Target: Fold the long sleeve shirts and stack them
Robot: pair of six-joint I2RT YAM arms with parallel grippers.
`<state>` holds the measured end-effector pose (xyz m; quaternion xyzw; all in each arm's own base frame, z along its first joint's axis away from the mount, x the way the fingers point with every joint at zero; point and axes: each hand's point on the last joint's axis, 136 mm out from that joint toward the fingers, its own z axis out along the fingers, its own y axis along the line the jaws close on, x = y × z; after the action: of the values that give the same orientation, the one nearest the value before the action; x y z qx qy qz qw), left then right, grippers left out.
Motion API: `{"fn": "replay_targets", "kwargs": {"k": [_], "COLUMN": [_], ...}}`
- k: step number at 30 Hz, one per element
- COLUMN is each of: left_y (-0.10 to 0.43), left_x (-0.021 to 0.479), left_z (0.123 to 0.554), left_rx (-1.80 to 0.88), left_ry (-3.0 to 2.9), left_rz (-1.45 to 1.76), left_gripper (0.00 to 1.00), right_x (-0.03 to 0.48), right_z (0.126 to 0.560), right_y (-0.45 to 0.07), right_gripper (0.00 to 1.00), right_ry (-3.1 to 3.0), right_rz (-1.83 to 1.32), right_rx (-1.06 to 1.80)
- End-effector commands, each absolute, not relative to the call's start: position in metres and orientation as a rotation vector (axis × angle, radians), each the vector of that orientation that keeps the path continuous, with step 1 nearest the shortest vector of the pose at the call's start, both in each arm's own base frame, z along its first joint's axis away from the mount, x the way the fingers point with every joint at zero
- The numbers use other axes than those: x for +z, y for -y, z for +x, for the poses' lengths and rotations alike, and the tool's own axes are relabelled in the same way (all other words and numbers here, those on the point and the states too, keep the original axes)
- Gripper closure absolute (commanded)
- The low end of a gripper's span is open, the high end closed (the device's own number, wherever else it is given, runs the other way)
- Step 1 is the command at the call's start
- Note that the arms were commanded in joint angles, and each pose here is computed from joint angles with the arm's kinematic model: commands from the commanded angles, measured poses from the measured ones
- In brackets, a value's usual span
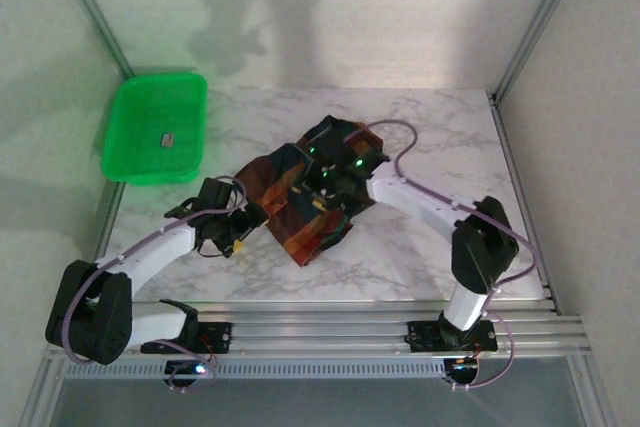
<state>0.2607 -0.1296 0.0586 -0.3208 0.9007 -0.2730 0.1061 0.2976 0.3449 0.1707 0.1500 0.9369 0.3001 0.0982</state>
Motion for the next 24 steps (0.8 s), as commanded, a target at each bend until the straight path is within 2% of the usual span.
{"fn": "replay_targets", "kwargs": {"k": [1, 10, 18, 24], "left_y": [0.153, 0.161, 0.153, 0.155], "left_x": [0.093, 0.078, 0.050, 0.055], "left_z": [0.297, 0.319, 0.316, 0.339], "left_rx": [-1.097, -1.178, -1.051, -1.064], "left_ry": [-2.444, -2.396, -2.479, -2.417], "left_rz": [-0.926, -1.021, -1.124, -1.116], "left_gripper": [0.11, 0.18, 0.23, 0.25], "right_x": [0.160, 0.119, 0.123, 0.117], "right_z": [0.310, 0.326, 0.332, 0.330], "right_y": [-0.303, -0.296, -0.293, -0.285], "right_gripper": [0.37, 0.38, 0.38, 0.38], "right_ry": [-2.839, -2.938, -2.925, -2.938], "right_rz": [0.220, 0.016, 0.005, 0.026], "right_rx": [0.673, 0.645, 0.653, 0.649]}}
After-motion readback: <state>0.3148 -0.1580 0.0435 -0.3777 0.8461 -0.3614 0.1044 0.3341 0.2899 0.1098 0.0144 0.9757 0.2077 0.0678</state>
